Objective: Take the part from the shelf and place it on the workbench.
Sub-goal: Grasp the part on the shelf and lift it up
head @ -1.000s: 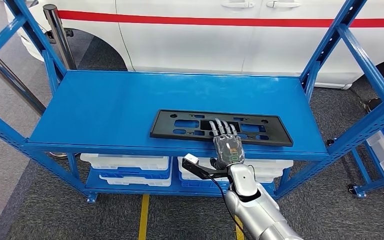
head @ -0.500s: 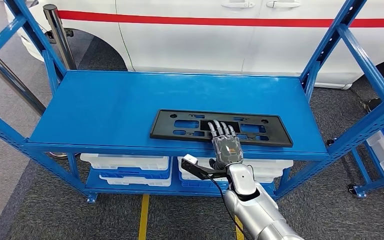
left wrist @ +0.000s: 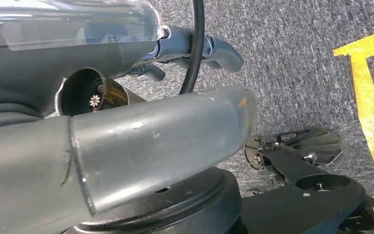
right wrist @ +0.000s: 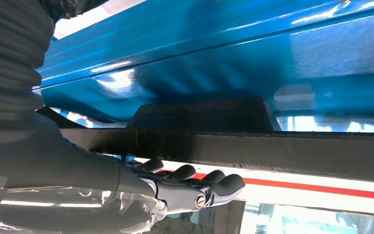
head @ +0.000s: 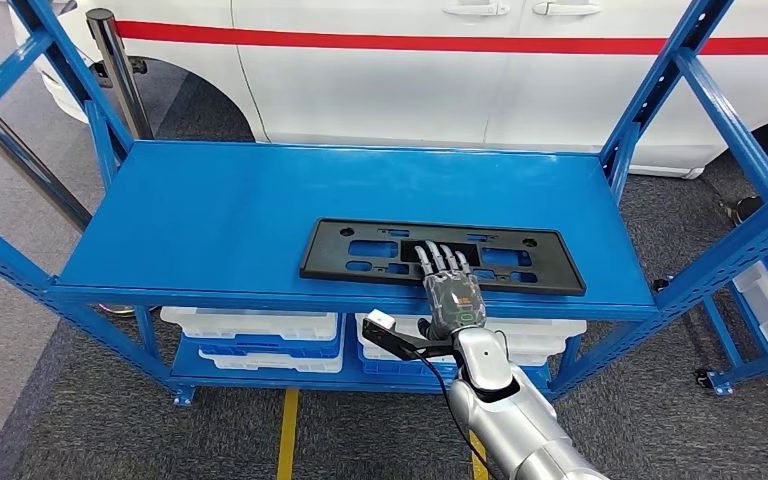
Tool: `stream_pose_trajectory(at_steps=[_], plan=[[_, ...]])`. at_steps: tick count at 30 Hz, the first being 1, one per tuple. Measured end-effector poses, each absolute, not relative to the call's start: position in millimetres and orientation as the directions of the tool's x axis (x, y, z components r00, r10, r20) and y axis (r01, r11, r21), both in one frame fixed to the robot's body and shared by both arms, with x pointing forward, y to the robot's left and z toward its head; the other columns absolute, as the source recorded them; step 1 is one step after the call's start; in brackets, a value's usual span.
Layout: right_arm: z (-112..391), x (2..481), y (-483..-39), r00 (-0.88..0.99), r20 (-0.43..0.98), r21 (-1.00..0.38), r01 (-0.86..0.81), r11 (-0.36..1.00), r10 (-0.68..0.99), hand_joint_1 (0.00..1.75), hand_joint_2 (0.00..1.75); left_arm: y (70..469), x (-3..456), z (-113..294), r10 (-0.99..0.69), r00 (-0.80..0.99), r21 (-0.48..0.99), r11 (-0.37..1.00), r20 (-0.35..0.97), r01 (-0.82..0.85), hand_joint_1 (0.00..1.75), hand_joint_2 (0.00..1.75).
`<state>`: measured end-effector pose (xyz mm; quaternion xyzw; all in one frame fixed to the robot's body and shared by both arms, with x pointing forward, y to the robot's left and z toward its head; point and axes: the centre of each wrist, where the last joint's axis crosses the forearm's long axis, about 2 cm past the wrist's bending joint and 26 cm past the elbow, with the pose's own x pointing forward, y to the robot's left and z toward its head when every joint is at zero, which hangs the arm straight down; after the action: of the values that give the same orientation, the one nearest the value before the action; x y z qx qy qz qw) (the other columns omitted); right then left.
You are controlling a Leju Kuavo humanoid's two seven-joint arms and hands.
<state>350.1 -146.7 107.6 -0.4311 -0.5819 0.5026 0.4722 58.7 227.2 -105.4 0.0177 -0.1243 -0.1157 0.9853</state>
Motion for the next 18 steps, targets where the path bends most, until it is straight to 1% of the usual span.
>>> stream_pose_trajectory(at_steps=[18], plan=[[106.1, 349.8, -147.2, -0.18, 0.117, -0.992, 0.02, 0.123, 0.977, 0.0, 1.75, 227.2, 59.0, -105.4, -0.233, 0.942, 0.064, 0.973, 0.242, 0.224, 0.0, 0.0]])
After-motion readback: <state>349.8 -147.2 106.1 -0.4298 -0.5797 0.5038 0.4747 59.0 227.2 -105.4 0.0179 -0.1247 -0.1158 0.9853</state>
